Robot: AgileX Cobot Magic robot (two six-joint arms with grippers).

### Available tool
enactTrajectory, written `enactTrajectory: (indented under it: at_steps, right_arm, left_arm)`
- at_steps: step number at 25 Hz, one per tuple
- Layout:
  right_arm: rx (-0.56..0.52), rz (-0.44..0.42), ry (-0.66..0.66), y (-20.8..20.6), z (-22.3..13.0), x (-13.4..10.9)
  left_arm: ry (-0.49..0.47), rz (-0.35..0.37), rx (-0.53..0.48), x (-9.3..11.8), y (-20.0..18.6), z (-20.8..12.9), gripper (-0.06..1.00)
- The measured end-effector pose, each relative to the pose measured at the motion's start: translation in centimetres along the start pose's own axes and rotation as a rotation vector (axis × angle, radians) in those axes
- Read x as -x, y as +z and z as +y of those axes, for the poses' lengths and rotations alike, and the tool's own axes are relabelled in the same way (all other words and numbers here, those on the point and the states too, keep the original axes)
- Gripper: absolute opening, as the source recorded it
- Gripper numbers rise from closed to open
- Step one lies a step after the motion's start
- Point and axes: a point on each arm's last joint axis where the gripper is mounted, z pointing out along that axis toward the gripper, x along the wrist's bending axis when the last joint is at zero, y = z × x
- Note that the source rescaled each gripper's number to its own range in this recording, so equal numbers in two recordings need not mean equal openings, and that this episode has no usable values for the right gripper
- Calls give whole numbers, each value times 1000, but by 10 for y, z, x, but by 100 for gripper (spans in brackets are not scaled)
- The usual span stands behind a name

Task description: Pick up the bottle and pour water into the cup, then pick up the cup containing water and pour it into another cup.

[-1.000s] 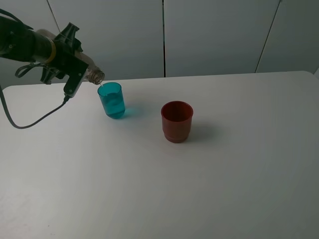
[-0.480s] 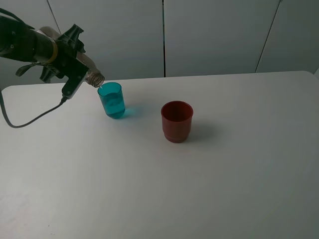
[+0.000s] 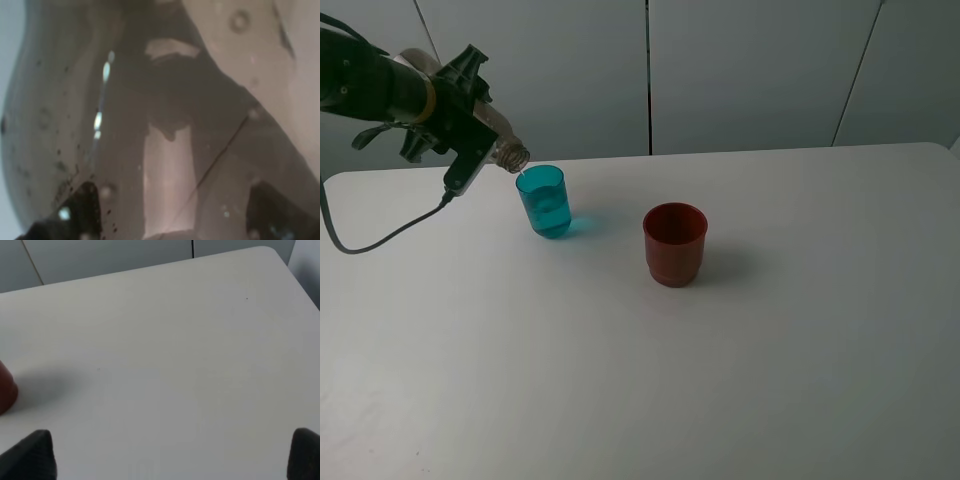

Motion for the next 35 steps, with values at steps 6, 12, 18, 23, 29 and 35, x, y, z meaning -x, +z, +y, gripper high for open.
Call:
enactTrajectory:
  at_steps: [6,12,18,23,29,35]
  right_arm:
    - [0,0,0,0,0,0]
    - [0,0,0,0,0,0]
    - [0,0,0,0,0,0]
    - [0,0,0,0,0,0]
    - [0,0,0,0,0,0]
    - [0,0,0,0,0,0]
  left_arm:
    - [-197,48,120,-7,-4,9,0]
    - [-703,101,249,-22,-16,11,0]
    - [-1322,185,498,-10,-22,8,0]
    - [-1628,208,498,37,-24,-1,0]
    - [-1796,250,443,83,-24,-16,0]
    - [-1853,333,517,99,-12,-18,0]
